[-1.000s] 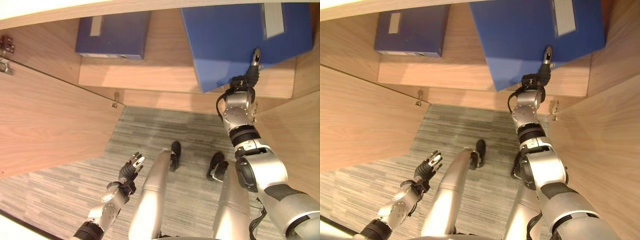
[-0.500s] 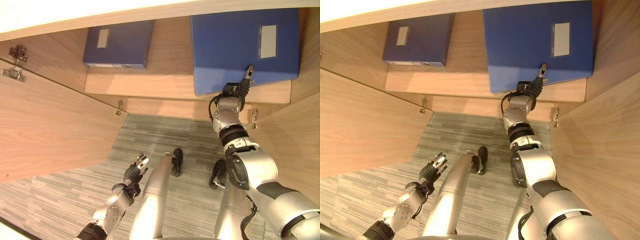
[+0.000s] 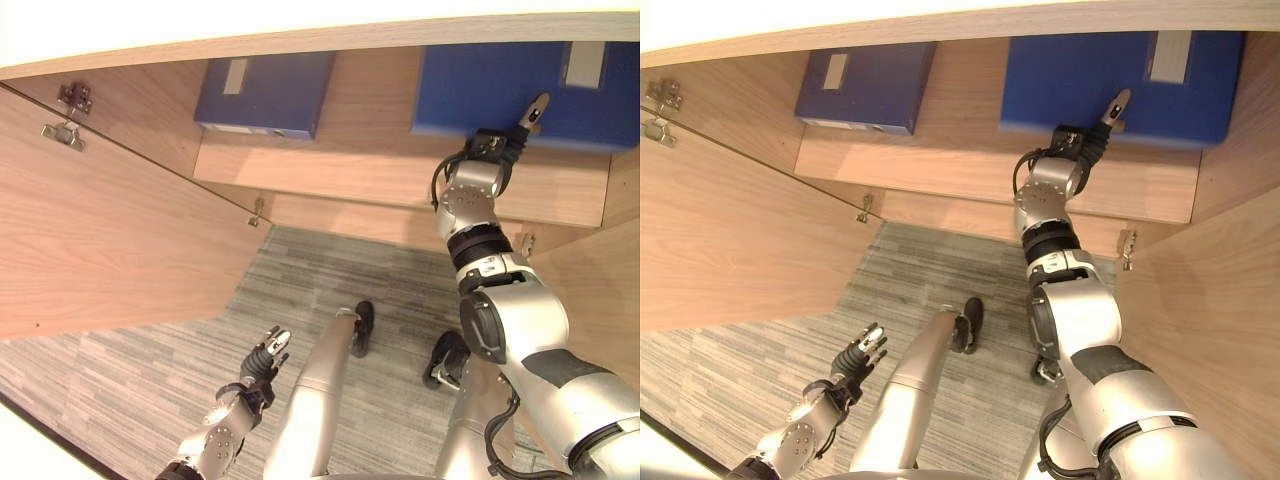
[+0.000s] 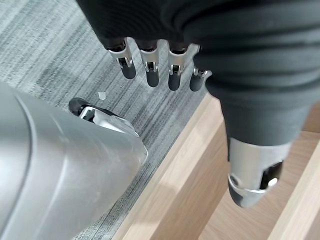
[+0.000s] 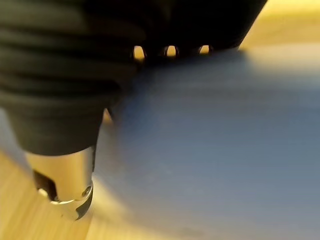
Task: Put the empty folder in the office cabinet
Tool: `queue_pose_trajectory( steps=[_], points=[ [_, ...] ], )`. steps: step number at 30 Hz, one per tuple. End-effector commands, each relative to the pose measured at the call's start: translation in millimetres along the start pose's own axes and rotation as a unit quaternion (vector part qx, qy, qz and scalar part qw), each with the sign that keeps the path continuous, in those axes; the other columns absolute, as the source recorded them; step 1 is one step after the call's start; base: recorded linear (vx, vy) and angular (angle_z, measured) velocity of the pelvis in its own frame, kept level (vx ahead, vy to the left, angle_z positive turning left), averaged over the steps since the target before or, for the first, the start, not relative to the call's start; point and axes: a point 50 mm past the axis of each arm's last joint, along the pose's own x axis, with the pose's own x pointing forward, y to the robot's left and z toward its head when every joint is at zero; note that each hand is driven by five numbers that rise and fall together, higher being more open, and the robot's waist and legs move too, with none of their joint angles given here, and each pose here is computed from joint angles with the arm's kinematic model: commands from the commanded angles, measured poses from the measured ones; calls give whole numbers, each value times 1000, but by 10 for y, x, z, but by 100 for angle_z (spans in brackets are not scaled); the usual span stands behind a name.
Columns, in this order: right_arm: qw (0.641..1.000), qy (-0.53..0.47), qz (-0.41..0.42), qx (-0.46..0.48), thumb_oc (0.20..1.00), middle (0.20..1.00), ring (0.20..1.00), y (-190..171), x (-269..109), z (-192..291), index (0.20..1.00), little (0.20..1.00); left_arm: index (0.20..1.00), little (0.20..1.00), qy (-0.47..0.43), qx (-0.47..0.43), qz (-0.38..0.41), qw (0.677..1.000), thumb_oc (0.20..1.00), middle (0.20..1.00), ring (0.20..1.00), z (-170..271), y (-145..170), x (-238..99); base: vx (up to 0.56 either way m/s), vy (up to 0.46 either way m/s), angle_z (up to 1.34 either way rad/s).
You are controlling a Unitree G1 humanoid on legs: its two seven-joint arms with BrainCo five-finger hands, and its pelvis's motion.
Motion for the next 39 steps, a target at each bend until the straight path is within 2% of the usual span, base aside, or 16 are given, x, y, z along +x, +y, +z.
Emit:
queue_pose_trajectory(
  steps=[1, 4, 15, 26, 39],
  points=[
    [989, -8, 147, -24, 1000, 1000, 1000, 802, -135, 20, 1000, 1000, 1000, 1000, -22, 21, 11, 999, 1000, 1000, 1000, 172, 149, -58, 0, 0, 0],
    [985, 0, 155, -69, 1000, 1000, 1000, 826, -110, 4, 1000, 1000, 1000, 1000, -21, 26, 14, 999, 1000, 1000, 1000, 195, 174, -57, 0, 0, 0],
    [981, 38, 163, -101, 1000, 1000, 1000, 759, -185, -214, 1000, 1000, 1000, 1000, -18, 22, 21, 999, 1000, 1000, 1000, 180, 199, -60, 0, 0, 0],
    [984, 95, 99, -113, 1000, 1000, 1000, 242, -263, -481, 1000, 1000, 1000, 1000, -6, -1, 32, 999, 1000, 1000, 1000, 104, 169, -33, 0, 0, 0],
    [983, 83, 131, -103, 1000, 1000, 1000, 123, -363, -382, 1000, 1000, 1000, 1000, -7, -24, 57, 998, 1000, 1000, 1000, 65, 194, -15, -5, 4, -4]
  ],
)
